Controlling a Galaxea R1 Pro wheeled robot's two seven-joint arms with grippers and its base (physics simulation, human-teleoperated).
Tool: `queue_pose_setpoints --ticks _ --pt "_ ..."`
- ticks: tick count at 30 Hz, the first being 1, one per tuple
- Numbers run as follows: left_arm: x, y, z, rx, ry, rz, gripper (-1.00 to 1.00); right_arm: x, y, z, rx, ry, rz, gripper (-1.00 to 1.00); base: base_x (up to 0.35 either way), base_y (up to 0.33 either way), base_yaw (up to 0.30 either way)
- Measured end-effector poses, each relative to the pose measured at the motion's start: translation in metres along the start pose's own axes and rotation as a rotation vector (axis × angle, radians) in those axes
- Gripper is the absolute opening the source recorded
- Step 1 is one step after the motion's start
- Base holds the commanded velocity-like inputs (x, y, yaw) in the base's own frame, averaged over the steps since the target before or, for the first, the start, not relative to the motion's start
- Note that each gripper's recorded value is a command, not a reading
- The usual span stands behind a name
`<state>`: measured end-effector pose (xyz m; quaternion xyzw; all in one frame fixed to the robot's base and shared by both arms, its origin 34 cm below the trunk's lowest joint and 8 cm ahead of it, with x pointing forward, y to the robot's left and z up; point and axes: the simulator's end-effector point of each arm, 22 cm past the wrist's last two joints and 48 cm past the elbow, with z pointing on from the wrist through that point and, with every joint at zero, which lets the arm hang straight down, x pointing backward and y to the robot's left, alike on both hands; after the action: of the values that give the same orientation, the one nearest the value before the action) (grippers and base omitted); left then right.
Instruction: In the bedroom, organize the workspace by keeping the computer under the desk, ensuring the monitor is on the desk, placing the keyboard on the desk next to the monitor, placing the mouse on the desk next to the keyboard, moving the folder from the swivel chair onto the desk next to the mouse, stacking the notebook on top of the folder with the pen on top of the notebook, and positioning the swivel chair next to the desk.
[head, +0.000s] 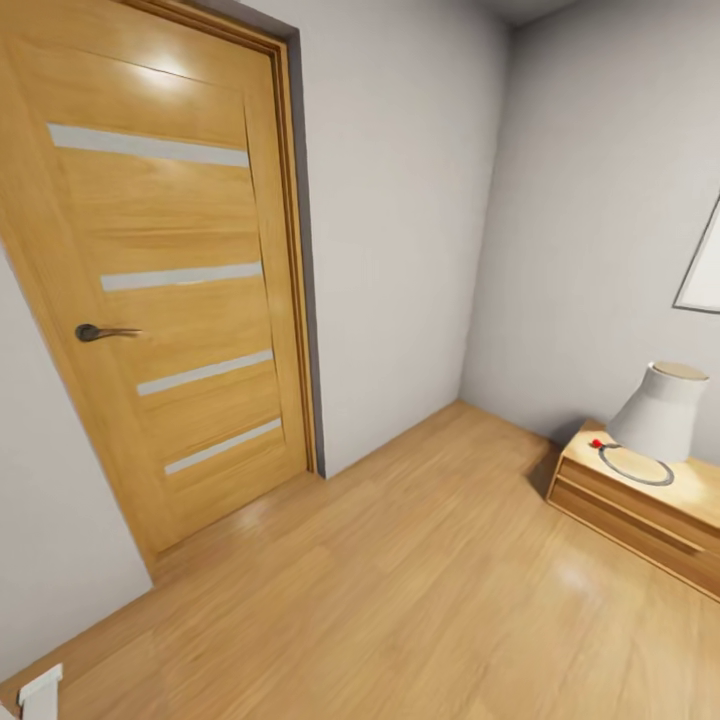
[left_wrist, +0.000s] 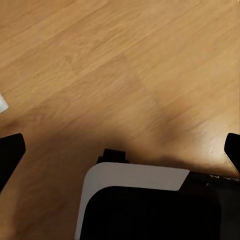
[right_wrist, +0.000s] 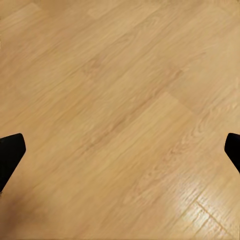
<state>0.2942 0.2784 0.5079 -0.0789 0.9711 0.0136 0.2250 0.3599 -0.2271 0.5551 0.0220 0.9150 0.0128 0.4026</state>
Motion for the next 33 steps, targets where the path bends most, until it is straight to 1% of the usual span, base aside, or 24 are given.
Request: queue_pose_setpoints --ticks 8,18,28,33 --pt "0.0041 0.0008 -0.0002 -0.002 0.011 -0.001 1.00 0.0038 0.0006 -0.0009 -0.001 0.010 0.001 1.00 0.329 -0.100 0.138" --pt "0.0050 0.0011 -0.0002 -0.003 0.013 -0.002 1.00 0.0052 0.0004 -0.0012 0.000 0.014 0.001 1.00 0.326 -0.138 0.065" --pt "0.0057 0.0030 -0.0002 -0.007 0.015 -0.006 1.00 0.0055 0.0005 -0.0012 0.000 0.015 0.001 1.00 0.271 -0.179 0.235" --pt "0.0045 0.0034 0.0000 -0.008 0.012 -0.009 1.00 0.0054 0.0005 -0.0010 0.000 0.015 0.001 1.00 0.059 -0.049 0.276"
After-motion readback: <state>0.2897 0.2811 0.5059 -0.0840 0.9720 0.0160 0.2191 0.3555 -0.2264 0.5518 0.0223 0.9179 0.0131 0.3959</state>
